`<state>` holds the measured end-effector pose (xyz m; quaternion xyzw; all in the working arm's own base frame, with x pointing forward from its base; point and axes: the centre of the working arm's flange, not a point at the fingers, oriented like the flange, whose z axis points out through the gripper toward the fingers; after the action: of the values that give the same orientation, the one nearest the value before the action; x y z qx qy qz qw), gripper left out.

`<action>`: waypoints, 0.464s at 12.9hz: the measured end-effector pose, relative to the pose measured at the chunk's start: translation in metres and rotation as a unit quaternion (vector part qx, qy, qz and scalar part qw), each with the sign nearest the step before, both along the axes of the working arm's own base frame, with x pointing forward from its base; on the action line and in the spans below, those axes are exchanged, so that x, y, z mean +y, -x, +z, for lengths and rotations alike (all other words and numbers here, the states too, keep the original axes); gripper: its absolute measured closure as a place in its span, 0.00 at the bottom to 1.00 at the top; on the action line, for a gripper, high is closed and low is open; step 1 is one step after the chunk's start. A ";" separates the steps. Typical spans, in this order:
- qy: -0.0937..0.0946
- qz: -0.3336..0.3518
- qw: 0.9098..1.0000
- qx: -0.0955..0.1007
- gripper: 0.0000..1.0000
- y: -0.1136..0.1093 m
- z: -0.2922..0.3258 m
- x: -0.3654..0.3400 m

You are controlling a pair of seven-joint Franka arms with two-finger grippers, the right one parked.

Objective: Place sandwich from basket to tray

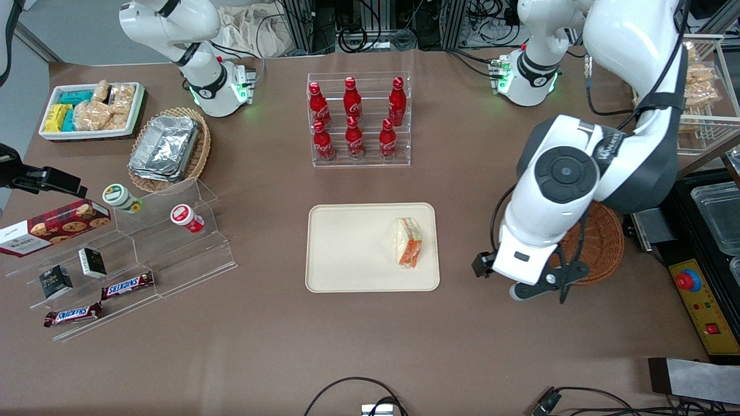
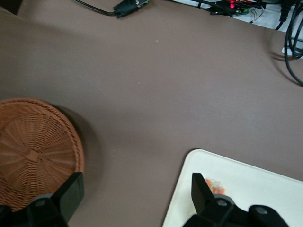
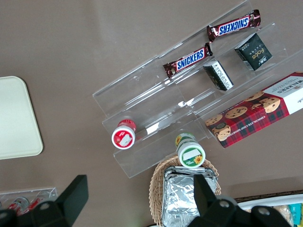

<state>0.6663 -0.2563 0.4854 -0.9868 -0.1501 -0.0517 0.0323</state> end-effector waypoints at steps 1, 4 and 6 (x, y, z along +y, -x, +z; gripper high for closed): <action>0.001 -0.004 1.000 0.001 0.00 -0.001 0.003 0.006; 0.002 -0.024 1.000 0.009 0.00 -0.005 0.008 0.029; 0.003 -0.044 0.999 0.015 0.00 -0.005 0.017 0.059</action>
<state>0.6717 -0.1972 0.5025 -0.9932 -0.1061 -0.0380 0.0297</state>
